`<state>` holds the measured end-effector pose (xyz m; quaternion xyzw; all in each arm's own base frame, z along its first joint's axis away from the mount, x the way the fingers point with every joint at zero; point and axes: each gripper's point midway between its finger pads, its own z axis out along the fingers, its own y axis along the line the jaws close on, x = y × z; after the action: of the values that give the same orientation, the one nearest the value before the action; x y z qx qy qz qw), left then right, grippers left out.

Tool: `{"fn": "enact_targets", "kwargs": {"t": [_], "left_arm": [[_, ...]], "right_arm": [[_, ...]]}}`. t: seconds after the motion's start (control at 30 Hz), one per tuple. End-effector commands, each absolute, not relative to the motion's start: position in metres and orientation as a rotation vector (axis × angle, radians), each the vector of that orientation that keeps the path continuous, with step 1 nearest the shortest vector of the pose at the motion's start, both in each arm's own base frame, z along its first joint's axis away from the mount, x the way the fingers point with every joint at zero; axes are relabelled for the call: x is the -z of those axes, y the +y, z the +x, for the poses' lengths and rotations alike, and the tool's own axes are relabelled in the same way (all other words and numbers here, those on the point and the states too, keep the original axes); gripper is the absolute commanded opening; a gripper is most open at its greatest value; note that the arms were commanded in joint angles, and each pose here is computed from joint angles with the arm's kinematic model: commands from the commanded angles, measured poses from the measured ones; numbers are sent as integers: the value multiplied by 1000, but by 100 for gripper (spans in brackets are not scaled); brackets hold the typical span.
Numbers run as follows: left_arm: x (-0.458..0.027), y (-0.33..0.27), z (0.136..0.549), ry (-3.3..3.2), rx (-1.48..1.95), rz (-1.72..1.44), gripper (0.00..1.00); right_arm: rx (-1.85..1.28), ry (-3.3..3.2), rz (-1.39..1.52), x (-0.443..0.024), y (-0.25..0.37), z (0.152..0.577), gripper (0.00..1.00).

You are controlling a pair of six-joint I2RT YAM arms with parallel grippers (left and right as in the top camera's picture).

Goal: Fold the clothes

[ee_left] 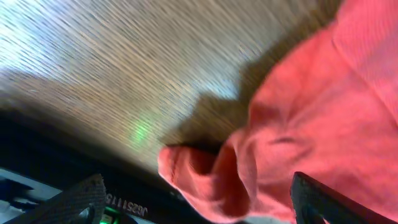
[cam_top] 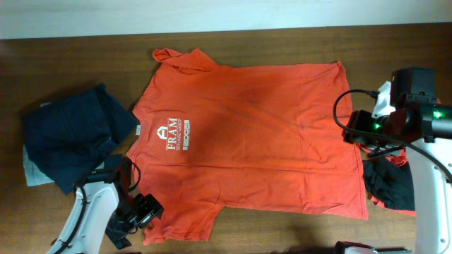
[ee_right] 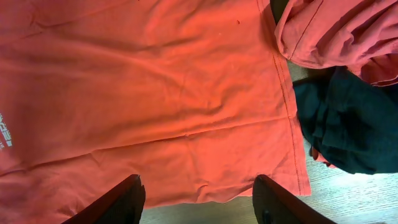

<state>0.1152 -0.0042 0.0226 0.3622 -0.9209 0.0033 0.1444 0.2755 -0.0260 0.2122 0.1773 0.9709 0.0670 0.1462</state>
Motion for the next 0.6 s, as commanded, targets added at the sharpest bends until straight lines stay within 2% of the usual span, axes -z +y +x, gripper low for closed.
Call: {"fn": "enact_targets", "kwargs": {"t": [0.0, 0.13, 0.2, 0.37, 0.4, 0.5, 0.57], "left_arm": [[-21, 6, 120, -2679, 62, 1117, 95], [-14, -12, 113, -2615, -60, 1148, 93], [-11, -14, 108, -2595, -72, 1144, 89], [-13, -29, 107, -2590, -197, 1071, 64], [-13, -34, 110, -2598, -244, 1046, 53], [-18, -41, 117, -2625, -329, 978, 34], [-23, -42, 121, -2635, -344, 970, 30]], "right_arm": [[-174, 2802, 490, -210, -26, 275, 61], [-174, 2802, 490, -210, -26, 275, 61], [-174, 2802, 490, -210, -26, 275, 61], [-174, 2802, 485, -211, -26, 275, 61], [-173, 2802, 485, -211, -27, 275, 61], [-174, 2799, 484, -211, -27, 276, 61], [-173, 2799, 484, -211, -27, 276, 61]]}}
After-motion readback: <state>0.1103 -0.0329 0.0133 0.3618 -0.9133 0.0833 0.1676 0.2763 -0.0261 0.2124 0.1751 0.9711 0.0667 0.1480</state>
